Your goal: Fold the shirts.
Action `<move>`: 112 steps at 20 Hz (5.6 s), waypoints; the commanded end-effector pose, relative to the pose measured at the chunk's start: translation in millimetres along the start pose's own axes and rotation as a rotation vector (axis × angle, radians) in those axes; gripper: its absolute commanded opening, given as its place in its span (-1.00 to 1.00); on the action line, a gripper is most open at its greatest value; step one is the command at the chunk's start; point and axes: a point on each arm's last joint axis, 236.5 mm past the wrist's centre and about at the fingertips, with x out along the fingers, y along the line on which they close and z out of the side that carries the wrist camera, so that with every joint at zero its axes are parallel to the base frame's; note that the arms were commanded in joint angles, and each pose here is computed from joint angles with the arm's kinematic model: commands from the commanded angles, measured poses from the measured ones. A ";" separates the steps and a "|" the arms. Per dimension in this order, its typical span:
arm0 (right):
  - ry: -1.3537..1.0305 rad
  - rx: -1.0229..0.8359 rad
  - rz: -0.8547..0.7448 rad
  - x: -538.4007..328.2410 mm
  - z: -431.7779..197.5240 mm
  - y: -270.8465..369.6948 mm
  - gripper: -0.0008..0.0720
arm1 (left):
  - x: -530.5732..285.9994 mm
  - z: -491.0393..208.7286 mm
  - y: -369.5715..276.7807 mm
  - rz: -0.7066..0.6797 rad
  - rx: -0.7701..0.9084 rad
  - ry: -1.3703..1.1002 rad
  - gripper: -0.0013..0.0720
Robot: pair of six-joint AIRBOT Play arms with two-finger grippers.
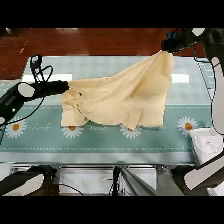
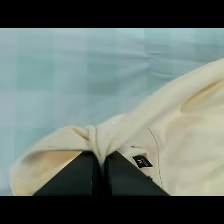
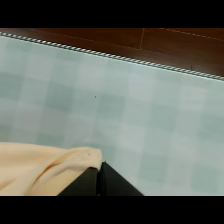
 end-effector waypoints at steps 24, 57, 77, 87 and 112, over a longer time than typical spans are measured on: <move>0.745 0.500 0.306 -112.3 -245.0 -66.8 0.19 | 7.4 -76.9 -4.6 -0.043 0.000 0.313 -0.87; 0.174 0.564 0.715 -147.3 -201.4 104.2 -0.95 | -45.9 -8.4 19.5 -0.065 0.014 0.288 -0.88; -0.734 0.268 0.728 -496.4 -8.4 122.5 -0.95 | -371.7 118.1 -127.7 -0.251 0.255 -0.436 -0.88; -0.469 0.176 0.164 -481.9 -82.5 59.0 -0.95 | -483.1 25.6 -85.0 0.214 0.273 -0.525 -0.88; 0.247 0.354 0.276 -222.0 -220.2 63.7 -0.95 | -218.3 -104.8 -46.1 -0.194 -0.277 0.171 -0.88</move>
